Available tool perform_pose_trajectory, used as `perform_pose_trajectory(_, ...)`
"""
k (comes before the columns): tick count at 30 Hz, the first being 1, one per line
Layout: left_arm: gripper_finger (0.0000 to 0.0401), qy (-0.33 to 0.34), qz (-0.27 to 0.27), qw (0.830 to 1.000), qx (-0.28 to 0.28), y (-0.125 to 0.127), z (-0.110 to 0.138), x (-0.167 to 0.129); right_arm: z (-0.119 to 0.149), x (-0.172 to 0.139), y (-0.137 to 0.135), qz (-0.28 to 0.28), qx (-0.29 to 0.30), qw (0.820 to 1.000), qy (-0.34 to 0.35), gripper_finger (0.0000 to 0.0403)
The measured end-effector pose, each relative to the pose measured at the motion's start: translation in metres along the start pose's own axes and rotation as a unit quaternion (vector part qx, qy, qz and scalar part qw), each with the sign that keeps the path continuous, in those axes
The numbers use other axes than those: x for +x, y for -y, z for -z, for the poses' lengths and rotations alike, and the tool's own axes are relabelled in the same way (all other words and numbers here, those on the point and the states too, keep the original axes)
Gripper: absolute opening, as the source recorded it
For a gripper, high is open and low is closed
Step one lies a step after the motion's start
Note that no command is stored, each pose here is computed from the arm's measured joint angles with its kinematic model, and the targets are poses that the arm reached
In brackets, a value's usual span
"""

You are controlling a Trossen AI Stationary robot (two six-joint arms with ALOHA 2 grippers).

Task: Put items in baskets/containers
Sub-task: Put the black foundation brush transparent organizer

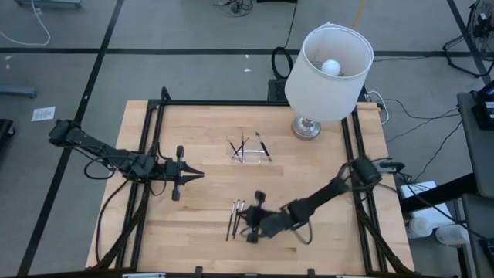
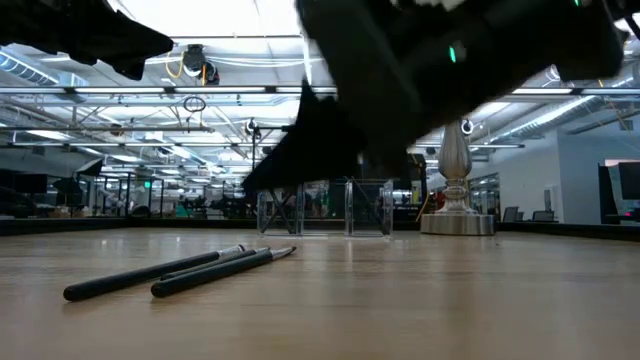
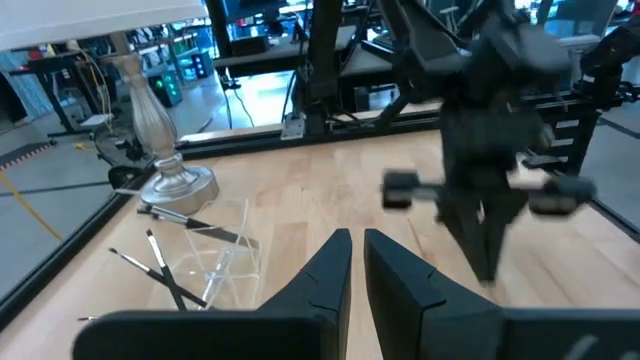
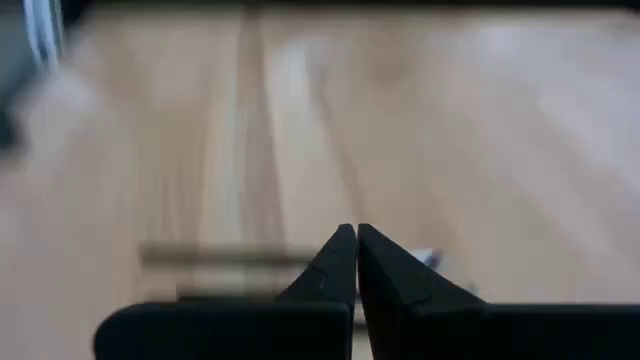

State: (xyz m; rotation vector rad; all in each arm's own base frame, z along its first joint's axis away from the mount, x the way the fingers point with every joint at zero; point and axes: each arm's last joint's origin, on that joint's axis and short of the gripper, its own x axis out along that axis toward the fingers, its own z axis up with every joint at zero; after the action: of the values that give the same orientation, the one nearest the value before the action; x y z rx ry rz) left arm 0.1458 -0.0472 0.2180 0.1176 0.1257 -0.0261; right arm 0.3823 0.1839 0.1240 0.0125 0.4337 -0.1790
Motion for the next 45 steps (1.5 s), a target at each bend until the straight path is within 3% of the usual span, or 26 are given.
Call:
perform_pose_trajectory(9,0.0042,0.004,0.000,1.000,0.013,0.000,-0.001,0.000,-0.011,0.014,-0.003,-0.015,-0.047,0.998,-0.029,0.0000)
perform_pose_trajectory(15,0.0042,0.004,-0.001,1.000,0.018,0.000,-0.001,0.000,-0.010,0.012,-0.008,-0.111,-0.074,0.989,-0.057,0.0000)
perform_pose_trajectory(45,0.0042,0.004,-0.001,1.000,0.012,0.000,-0.001,0.000,0.009,0.019,0.011,-0.080,-0.047,0.989,-0.115,0.0000)
